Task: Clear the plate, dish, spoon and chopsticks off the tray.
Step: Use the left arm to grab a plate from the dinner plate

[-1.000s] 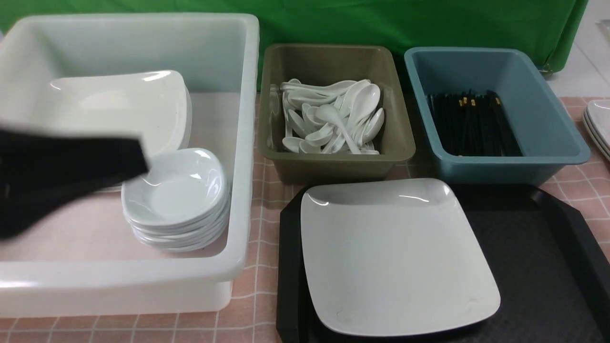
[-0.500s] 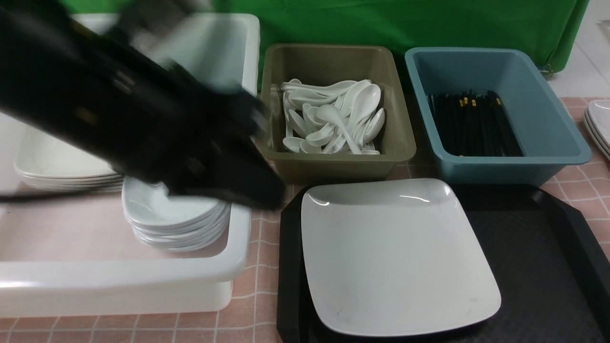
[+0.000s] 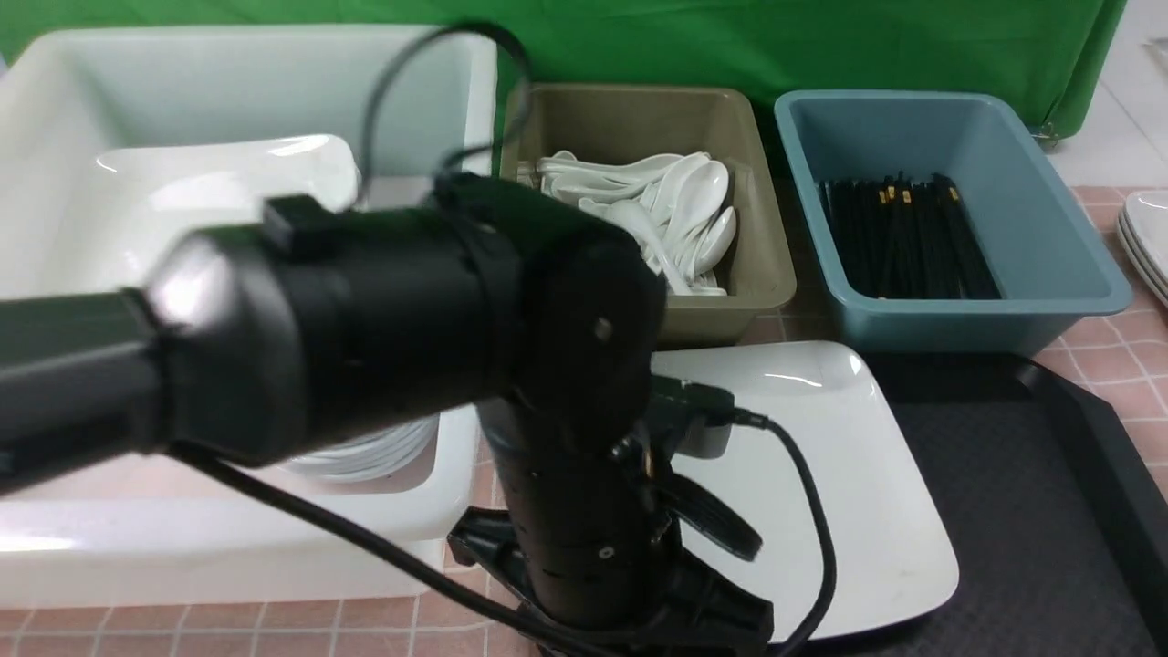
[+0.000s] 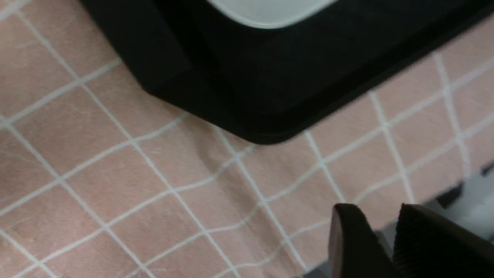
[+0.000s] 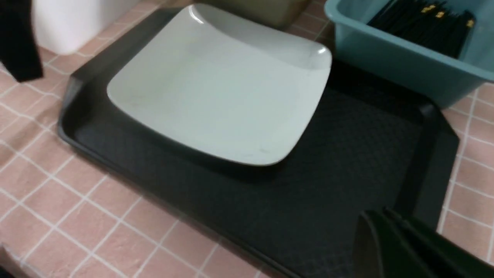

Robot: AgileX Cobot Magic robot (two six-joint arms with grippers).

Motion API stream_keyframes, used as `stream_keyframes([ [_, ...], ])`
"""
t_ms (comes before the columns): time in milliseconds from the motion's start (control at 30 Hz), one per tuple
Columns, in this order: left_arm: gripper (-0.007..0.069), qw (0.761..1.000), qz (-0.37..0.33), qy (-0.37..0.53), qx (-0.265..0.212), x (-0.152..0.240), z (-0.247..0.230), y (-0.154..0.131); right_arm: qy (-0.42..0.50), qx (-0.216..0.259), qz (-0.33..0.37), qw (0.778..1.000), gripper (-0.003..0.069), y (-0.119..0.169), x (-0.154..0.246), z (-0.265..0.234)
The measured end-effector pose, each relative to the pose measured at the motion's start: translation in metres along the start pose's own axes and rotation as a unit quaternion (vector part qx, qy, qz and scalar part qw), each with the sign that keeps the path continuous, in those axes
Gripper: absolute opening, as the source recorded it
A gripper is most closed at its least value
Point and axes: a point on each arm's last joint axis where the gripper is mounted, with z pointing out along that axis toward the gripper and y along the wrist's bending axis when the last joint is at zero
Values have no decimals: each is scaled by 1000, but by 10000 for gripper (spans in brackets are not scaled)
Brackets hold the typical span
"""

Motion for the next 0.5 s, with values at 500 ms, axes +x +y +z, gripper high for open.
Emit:
stream_keyframes([
  [500, 503, 997, -39, -51, -51, -32, 46, 6, -1, -11, -5, 1000, 30, 0, -1, 1],
])
